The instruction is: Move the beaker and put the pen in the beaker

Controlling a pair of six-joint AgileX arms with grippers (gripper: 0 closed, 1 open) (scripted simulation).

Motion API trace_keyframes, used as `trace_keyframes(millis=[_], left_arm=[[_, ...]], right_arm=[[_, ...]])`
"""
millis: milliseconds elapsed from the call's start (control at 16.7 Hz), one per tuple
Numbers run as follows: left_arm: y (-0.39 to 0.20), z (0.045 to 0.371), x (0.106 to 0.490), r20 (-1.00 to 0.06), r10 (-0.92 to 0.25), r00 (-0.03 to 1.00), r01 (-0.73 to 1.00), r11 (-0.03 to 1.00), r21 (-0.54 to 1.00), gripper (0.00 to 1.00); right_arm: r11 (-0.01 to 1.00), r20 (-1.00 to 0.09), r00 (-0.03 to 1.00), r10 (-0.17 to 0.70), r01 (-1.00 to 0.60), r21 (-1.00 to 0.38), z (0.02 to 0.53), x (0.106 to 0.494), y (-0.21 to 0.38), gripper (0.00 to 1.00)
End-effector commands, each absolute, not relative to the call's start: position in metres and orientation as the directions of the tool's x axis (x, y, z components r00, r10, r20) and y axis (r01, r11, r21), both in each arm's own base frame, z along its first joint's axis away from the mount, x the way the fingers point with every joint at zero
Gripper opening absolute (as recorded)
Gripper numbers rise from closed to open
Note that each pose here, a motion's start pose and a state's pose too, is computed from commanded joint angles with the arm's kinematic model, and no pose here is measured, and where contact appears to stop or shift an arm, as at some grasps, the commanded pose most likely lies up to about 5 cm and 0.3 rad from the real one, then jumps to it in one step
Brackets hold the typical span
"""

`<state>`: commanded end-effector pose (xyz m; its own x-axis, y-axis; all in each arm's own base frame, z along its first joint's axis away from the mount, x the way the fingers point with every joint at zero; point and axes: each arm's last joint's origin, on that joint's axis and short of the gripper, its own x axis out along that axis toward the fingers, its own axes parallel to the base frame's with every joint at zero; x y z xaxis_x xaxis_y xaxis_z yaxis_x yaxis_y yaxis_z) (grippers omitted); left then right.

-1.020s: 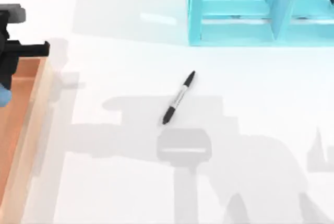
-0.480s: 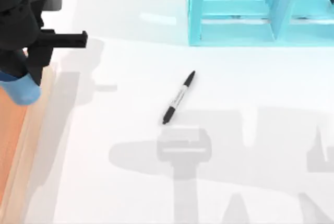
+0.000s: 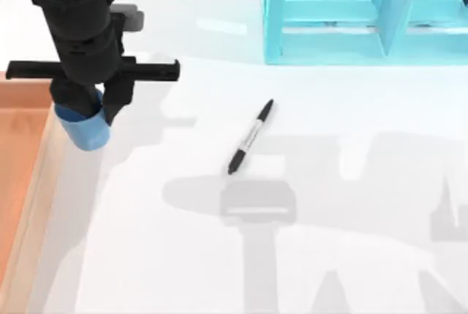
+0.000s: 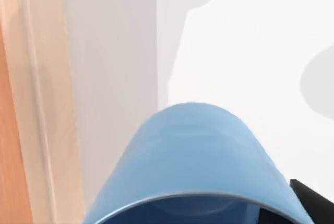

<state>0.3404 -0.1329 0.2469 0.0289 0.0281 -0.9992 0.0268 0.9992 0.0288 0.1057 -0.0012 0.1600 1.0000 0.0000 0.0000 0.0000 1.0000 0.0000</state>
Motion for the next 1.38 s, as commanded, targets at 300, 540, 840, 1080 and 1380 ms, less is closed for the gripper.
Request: trace_keyframes(millis=[300, 540, 840, 1080, 1380], left_arm=[[-0.178, 0.206, 0.346, -0.997, 0.050, 0.053, 0.019, 0.999, 0.051, 0.00], [-0.177, 0.206, 0.347, -0.998, 0.047, 0.052, 0.016, 0.999, 0.048, 0.00], [-0.173, 0.178, 0.348, -0.997, 0.049, 0.053, 0.018, 0.999, 0.050, 0.00], [-0.171, 0.161, 0.348, -0.997, 0.050, 0.053, 0.019, 0.999, 0.051, 0.00], [-0.171, 0.161, 0.348, -0.997, 0.050, 0.053, 0.019, 0.999, 0.051, 0.15]], right_arm=[[1.000, 0.000, 1.000, 0.000, 0.000, 0.000, 0.160, 0.106, -0.001, 1.00], [1.000, 0.000, 1.000, 0.000, 0.000, 0.000, 0.160, 0.106, -0.001, 1.00], [1.000, 0.000, 1.000, 0.000, 0.000, 0.000, 0.160, 0.106, -0.001, 1.00], [1.000, 0.000, 1.000, 0.000, 0.000, 0.000, 0.160, 0.106, -0.001, 1.00], [1.000, 0.000, 1.000, 0.000, 0.000, 0.000, 0.160, 0.106, -0.001, 1.00]])
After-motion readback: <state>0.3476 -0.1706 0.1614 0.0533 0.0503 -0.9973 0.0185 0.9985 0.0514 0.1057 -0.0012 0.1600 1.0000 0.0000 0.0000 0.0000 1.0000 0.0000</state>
